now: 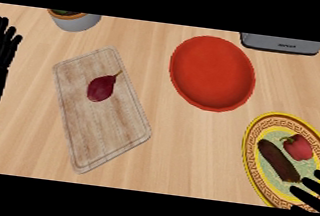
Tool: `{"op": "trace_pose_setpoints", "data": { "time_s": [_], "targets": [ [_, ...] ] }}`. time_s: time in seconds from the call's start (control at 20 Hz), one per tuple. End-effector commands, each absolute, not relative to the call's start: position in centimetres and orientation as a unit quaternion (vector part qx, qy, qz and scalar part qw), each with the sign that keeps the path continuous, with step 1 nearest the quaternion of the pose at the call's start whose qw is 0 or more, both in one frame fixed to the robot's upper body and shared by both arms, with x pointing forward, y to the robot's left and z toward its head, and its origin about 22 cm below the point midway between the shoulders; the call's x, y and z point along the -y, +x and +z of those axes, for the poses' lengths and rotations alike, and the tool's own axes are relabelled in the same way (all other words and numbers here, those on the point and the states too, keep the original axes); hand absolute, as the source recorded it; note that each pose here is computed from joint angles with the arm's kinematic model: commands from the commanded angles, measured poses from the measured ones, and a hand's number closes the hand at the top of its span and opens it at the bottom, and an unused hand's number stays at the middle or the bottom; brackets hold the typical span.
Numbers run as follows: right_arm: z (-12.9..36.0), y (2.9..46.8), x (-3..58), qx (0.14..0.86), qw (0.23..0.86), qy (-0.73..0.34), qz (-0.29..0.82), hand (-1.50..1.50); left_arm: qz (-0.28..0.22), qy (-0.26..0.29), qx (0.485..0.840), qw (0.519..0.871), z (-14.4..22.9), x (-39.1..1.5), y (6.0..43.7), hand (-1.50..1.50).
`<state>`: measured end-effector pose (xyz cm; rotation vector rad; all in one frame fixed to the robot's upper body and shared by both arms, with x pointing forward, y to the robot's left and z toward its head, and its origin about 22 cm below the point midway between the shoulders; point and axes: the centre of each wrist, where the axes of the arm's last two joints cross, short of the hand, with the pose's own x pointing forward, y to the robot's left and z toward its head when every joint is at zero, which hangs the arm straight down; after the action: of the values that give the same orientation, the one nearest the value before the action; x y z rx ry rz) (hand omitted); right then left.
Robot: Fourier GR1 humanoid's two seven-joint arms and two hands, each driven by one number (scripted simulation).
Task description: Pick the sweet potato from the plate and place it in the bowl
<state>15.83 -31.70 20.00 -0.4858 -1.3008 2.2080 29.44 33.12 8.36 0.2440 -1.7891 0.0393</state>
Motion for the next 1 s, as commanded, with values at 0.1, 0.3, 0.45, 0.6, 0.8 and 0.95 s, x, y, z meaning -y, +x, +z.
{"op": "trace_pose_setpoints", "data": {
  "time_s": [0.1,0.3,0.45,0.6,0.8,0.95],
  "targets": [
    [17.7,16.8,33.6,0.464,0.277,-0.19,0.82,-1.5,0.014,0.104,0.773,0.625,8.2,-33.1,28.3,0.0],
    [14.8,18.2,31.6,0.456,0.272,-0.193,0.825,-1.5,0.016,0.111,0.773,0.625,7.5,-33.3,29.3,0.0],
    [13.3,18.6,31.3,0.447,0.281,-0.187,0.828,-1.5,0.015,0.104,0.776,0.622,7.8,-32.6,29.0,0.0],
    [12.4,19.8,31.8,0.457,0.291,-0.207,0.815,-1.5,0.009,0.101,0.776,0.623,9.1,-34.6,29.3,0.0],
    [11.0,22.1,33.2,0.448,0.289,-0.202,0.822,-1.5,0.01,0.104,0.779,0.618,9.3,-32.2,31.4,0.0],
    [11.6,24.4,32.8,0.461,0.292,-0.197,0.815,-1.5,0.022,0.101,0.78,0.617,9.1,-33.6,30.8,0.0]
  ]
}}
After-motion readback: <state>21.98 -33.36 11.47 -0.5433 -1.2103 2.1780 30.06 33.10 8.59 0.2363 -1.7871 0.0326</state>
